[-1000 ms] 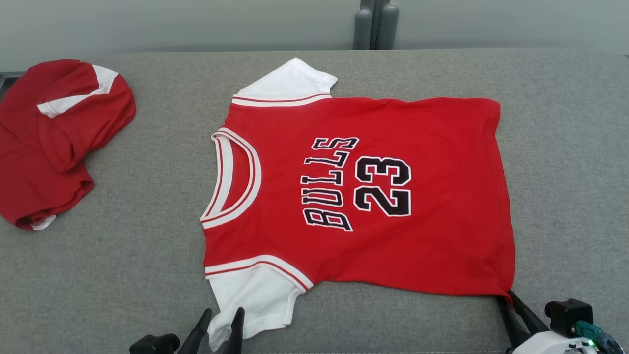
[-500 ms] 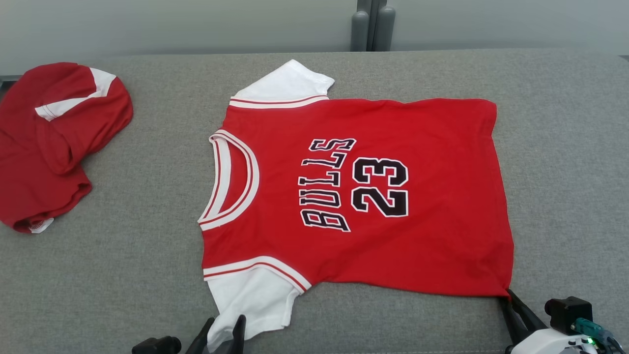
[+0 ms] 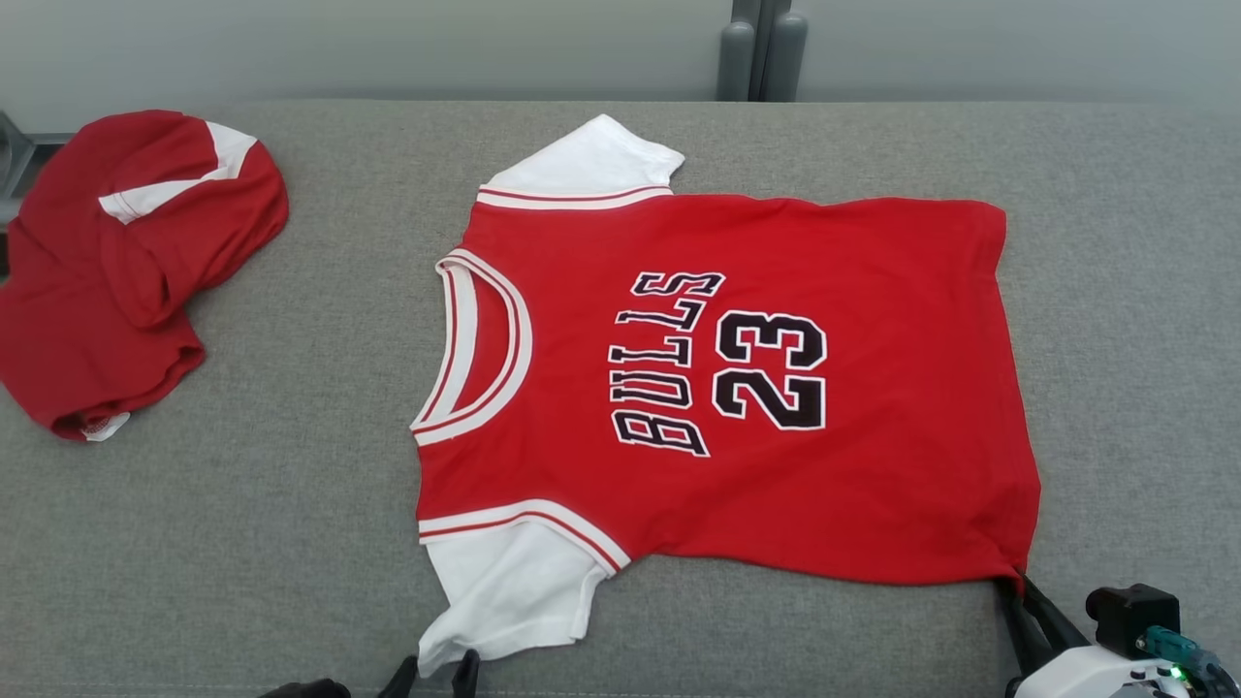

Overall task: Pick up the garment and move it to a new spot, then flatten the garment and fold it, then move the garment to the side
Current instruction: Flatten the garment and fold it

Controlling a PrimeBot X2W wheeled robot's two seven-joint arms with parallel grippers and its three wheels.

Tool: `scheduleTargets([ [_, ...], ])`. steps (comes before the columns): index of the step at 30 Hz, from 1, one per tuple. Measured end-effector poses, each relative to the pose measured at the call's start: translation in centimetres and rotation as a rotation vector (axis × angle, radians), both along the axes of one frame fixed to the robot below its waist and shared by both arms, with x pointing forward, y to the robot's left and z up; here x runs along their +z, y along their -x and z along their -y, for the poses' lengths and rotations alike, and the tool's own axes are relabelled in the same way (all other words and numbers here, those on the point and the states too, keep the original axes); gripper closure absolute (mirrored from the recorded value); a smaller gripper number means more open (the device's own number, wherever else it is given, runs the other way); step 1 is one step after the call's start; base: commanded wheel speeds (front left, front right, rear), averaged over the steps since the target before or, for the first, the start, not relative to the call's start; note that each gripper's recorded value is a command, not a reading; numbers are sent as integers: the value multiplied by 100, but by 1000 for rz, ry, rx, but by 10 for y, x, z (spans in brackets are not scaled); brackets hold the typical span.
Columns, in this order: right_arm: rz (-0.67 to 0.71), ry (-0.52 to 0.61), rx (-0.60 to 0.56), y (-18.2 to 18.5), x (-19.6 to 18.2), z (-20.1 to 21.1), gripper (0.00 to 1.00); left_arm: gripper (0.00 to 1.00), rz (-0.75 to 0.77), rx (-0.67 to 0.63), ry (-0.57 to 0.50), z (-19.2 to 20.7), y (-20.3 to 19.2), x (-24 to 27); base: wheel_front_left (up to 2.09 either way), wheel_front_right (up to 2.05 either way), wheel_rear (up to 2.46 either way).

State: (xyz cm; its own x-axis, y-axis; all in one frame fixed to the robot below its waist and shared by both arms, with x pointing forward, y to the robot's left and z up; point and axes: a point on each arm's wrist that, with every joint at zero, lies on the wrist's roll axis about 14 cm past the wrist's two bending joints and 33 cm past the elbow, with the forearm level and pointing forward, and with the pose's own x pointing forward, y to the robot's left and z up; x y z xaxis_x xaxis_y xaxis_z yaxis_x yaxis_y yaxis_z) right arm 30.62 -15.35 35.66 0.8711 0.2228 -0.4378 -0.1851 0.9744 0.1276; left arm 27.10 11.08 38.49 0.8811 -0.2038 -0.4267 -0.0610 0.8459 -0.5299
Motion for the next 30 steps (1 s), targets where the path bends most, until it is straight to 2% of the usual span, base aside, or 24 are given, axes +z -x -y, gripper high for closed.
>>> scheduleTargets([
  [5,0,-2,18,0,0,-5,87,0,15,25,28,-3,-4,7,0,0,0],
  [6,-1,-4,21,0,0,-6,87,7,11,22,28,-2,-4,6,0,0,0],
  [7,0,-3,21,0,0,-6,87,18,11,22,29,-2,-4,6,0,0,0],
  [8,0,-1,23,0,0,-5,87,42,6,19,34,-1,-4,6,0,0,0],
  [9,1,1,23,0,0,-5,87,60,2,17,38,0,-4,6,0,0,0],
  [11,0,-2,24,1,0,-5,87,76,0,12,41,1,-4,6,0,0,0],
  [12,0,-1,23,1,-1,-4,87,93,-1,4,43,2,-4,7,0,0,0],
  [13,-1,0,21,1,-1,-4,88,100,-2,-3,45,4,-4,7,0,0,0],
  [19,29,2,15,-5,7,-1,100,100,11,-39,99,16,-8,18,0,0,0],
  [25,147,19,32,-37,37,6,100,100,42,-102,84,12,-19,35,0,0,0],
  [30,169,25,48,-44,43,8,100,100,68,-135,127,19,-28,53,0,0,0],
])
